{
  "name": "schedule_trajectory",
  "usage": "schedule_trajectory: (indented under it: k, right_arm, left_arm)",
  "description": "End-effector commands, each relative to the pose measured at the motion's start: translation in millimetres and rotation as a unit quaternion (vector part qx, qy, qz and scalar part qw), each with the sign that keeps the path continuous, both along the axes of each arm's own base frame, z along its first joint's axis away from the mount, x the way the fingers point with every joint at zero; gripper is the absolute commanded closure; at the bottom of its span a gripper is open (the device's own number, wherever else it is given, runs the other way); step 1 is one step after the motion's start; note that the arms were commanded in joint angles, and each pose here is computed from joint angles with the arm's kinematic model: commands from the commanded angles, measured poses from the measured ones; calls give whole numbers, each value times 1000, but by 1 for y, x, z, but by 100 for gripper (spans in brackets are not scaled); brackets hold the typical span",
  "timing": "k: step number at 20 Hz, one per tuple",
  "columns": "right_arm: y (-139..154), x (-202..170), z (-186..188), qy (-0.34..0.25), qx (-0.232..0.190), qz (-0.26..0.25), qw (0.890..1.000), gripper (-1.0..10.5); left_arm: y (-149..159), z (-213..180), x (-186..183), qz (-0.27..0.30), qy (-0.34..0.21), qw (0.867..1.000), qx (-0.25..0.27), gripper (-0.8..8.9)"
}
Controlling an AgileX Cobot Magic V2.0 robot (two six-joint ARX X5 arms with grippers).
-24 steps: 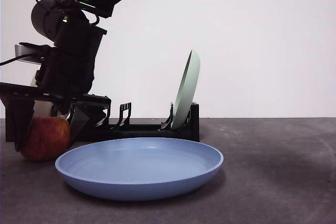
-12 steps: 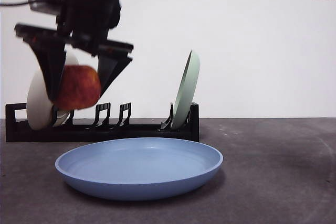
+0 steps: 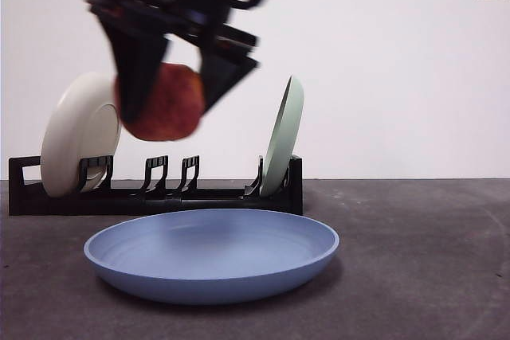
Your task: Take the blue plate from the plate rack,put the plate on the table,take the apple from the table,put the apple in the plate
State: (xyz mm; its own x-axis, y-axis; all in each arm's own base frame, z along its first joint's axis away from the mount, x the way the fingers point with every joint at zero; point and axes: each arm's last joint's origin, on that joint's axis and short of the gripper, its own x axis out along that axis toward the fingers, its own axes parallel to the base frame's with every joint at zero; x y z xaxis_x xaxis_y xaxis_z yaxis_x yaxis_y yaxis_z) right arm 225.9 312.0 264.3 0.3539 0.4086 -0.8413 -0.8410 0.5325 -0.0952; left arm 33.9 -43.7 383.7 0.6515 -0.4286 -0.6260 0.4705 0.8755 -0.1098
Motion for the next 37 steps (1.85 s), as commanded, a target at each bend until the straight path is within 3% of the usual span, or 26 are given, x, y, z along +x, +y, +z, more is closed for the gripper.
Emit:
schedule_trajectory:
  k: [1, 8, 15, 23, 25, 28, 29, 37]
  right_arm:
    - [-25, -14, -21, -2, 26, -18, 999, 948]
    - [-45, -21, -63, -3, 62, -56, 997, 948]
    - [-58, -14, -86, 6, 60, -86, 994, 947]
    - [-65, -15, -100, 19, 73, -98, 992, 939]
    - [-66, -14, -100, 19, 74, -98, 992, 830]
    - [-66, -15, -100, 19, 73, -98, 992, 430]
    - [-66, -15, -100, 19, 73, -98, 992, 348]
    - [-62, -13, -83, 45, 70, -96, 992, 344]
  left_arm:
    - [-3, 1, 2, 6, 2, 1000, -1, 819]
    - [-26, -4, 13, 9, 24, 999, 37, 819]
    - [-53, -12, 25, -2, 44, 995, 93, 818]
    - [-55, -13, 26, -4, 45, 994, 97, 818]
    - [-55, -13, 26, -4, 45, 994, 97, 818]
    - [-55, -13, 26, -4, 45, 994, 97, 818]
    - [-55, -13, 26, -4, 45, 994, 97, 818]
    - [-54, -13, 26, -4, 44, 994, 95, 818]
